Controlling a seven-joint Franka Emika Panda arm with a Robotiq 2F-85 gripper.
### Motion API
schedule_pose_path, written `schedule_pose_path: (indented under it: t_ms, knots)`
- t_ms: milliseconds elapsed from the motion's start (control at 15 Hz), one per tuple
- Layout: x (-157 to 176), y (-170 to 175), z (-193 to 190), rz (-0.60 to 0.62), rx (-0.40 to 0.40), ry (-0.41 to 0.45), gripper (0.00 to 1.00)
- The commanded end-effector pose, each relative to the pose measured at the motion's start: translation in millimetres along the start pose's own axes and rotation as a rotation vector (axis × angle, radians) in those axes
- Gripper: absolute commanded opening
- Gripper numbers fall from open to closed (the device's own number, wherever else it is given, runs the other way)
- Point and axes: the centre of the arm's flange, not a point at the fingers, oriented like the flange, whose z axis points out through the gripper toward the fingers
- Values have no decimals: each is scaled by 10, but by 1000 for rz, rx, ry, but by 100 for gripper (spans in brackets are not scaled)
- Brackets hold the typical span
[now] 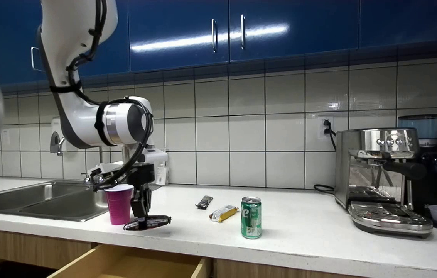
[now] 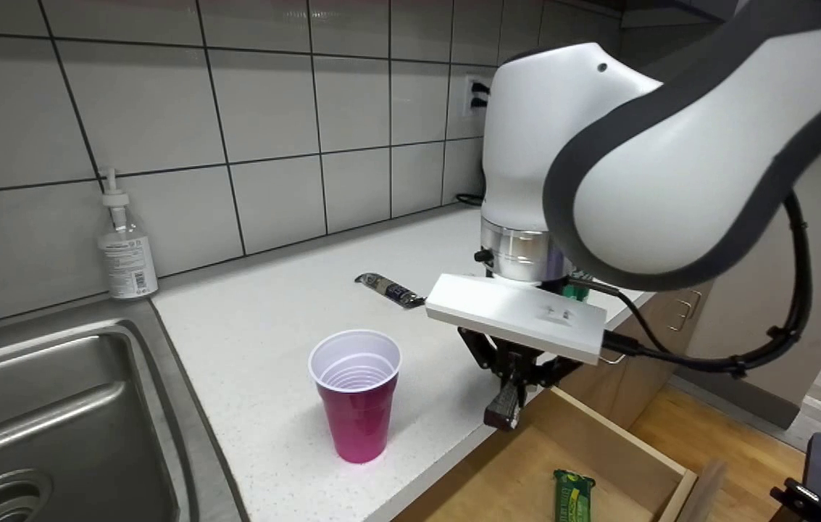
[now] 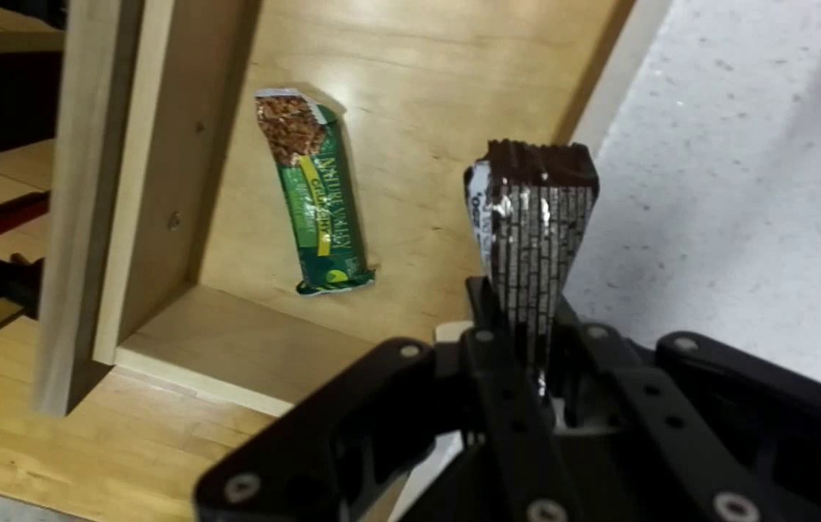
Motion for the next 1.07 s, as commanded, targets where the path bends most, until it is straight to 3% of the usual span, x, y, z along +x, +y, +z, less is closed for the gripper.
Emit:
schedule_pose_path:
  t_ms: [0,400,1000]
  knots:
    - [-176,474,-91,-48,-5,6,4]
    - [-353,872,156,-84,-70,5,4]
    - [-323,1081,623,-85,-103,17,4]
